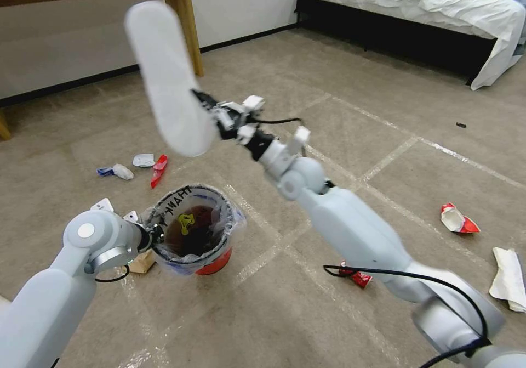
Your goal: Pick up the trash bin and place the garbage on the floor into it.
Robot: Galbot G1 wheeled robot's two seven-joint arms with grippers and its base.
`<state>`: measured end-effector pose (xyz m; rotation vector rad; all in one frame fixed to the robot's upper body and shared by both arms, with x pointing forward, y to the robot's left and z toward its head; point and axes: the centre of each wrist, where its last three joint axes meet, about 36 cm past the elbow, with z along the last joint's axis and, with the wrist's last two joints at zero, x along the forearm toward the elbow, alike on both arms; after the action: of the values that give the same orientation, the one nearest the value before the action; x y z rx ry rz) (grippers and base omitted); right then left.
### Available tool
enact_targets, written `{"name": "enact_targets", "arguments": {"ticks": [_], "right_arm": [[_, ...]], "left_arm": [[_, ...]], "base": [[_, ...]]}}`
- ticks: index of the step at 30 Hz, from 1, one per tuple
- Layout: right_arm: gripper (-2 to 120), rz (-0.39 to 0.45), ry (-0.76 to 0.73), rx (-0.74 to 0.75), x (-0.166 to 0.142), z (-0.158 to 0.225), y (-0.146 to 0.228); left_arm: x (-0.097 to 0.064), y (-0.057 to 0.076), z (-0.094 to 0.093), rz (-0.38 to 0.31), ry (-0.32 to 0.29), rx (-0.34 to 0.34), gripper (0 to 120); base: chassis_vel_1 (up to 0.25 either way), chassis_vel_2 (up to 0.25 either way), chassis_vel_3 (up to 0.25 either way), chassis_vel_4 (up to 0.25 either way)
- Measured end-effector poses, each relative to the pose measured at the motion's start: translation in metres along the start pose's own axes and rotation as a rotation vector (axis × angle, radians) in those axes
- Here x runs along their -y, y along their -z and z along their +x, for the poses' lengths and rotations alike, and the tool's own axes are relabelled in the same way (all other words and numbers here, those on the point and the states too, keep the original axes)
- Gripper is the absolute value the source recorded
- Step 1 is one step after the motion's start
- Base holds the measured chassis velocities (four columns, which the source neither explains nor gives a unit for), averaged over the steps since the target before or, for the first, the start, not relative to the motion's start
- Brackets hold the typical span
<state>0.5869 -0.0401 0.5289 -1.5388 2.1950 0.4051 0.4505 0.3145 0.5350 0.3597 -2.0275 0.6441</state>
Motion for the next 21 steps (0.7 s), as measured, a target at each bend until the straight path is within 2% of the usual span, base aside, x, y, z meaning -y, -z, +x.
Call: {"name": "enact_targets", "arguments": {"ticks": [4,9,21], "right_arm": [[0,-0.017,0.028,-0.032,-0.013,-0.009,-0.027],[0,-0.039,0.035,-0.077,-0.028,0.001,-0.059],[0,-0.033,0.037,-0.127,-0.030,0.028,-0.076]], "left_arm": [[0.000,-0.001,0.003,0.000,0.000,0.000,0],[-0.003,0.002,0.009,-0.002,0.006,0.005,0],[-0.009,0.007,0.016,-0.005,0.019,0.016,0]], "base": [[0.000,0.000,0.000,0.000],[0.000,0.000,0.000,0.000],[0.000,0.000,0.000,0.000]]}}
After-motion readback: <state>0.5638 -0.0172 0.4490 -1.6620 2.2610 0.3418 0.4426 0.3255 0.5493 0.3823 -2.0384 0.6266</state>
